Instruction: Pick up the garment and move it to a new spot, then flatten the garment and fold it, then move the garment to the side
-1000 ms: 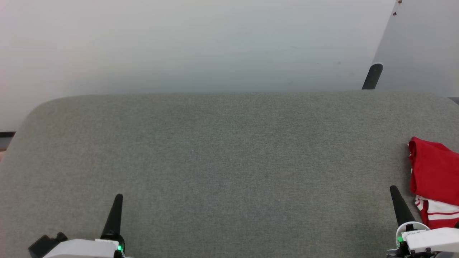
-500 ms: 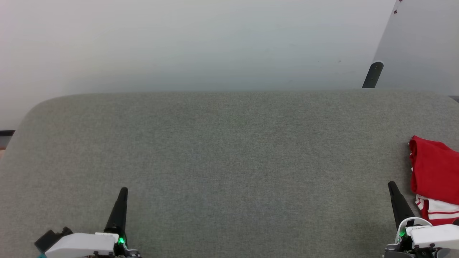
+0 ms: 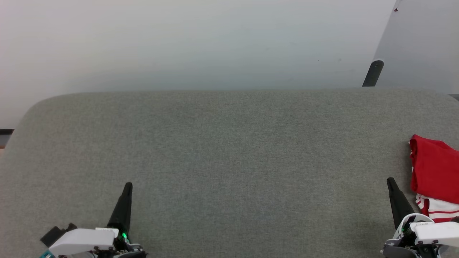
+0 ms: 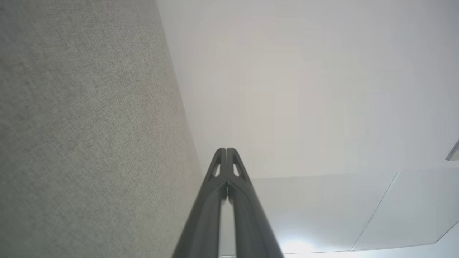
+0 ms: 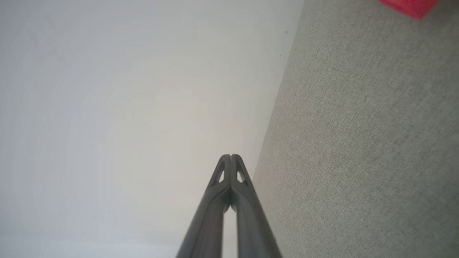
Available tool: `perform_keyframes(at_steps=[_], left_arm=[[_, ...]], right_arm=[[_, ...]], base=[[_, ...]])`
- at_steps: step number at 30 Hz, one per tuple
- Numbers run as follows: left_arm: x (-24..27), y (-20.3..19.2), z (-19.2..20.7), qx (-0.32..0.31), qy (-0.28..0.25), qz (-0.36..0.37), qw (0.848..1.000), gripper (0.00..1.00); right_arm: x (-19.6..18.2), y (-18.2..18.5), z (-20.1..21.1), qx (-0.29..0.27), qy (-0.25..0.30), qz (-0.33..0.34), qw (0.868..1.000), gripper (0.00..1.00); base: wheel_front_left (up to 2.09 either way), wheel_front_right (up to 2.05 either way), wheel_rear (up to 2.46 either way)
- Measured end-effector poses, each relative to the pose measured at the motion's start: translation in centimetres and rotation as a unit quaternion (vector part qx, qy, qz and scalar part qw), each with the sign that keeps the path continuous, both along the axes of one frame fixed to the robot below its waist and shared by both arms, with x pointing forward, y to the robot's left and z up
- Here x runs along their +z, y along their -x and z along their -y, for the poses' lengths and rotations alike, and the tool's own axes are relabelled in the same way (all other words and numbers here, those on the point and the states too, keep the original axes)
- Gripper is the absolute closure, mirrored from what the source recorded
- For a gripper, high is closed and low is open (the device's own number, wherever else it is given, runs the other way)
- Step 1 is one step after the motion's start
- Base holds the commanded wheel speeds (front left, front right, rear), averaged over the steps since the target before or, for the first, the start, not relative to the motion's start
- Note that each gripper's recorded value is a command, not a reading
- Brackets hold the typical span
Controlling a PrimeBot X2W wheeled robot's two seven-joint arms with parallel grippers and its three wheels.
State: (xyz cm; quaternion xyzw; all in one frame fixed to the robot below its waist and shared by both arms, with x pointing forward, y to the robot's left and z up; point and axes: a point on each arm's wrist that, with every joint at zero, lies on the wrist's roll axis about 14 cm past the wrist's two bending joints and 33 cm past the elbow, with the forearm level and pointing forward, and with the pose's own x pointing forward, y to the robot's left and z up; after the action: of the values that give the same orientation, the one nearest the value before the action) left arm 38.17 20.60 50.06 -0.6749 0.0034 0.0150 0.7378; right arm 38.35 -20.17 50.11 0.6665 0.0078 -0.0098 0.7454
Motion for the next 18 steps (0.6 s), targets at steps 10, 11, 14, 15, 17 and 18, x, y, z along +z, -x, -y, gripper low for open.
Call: perform_keyframes(at_steps=[10,11,14,15,17,18], left_arm=[[0.3,-0.46,0.42,-0.006,0.031,0.006,0.999,1.0],[0.31,-0.49,0.47,-0.007,0.033,0.006,0.999,1.0],[0.38,-0.6,0.6,-0.008,0.044,0.008,0.999,1.0],[0.37,-0.61,0.63,-0.009,0.046,0.008,0.999,1.0],[0.38,-0.62,0.64,-0.009,0.046,0.008,0.999,1.0],[0.38,-0.62,0.64,-0.009,0.046,0.008,0.999,1.0]], right_arm=[[0.14,-0.24,-0.07,0.001,-0.037,0.004,0.999,1.0],[0.16,-0.26,-0.08,0.001,-0.042,0.004,0.999,1.0],[0.21,-0.33,-0.1,0.001,-0.053,0.006,0.999,1.0],[0.3,-0.39,-0.1,0.001,-0.056,0.007,0.998,1.0],[0.5,-0.51,-0.12,0.001,-0.056,0.01,0.998,1.0],[0.49,-0.51,-0.11,0.001,-0.056,0.01,0.998,1.0]], base=[[0.0,0.0,0.0],[0.0,0.0,0.0],[0.0,0.0,0.0],[0.0,0.0,0.0],[0.0,0.0,0.0],[0.0,0.0,0.0]])
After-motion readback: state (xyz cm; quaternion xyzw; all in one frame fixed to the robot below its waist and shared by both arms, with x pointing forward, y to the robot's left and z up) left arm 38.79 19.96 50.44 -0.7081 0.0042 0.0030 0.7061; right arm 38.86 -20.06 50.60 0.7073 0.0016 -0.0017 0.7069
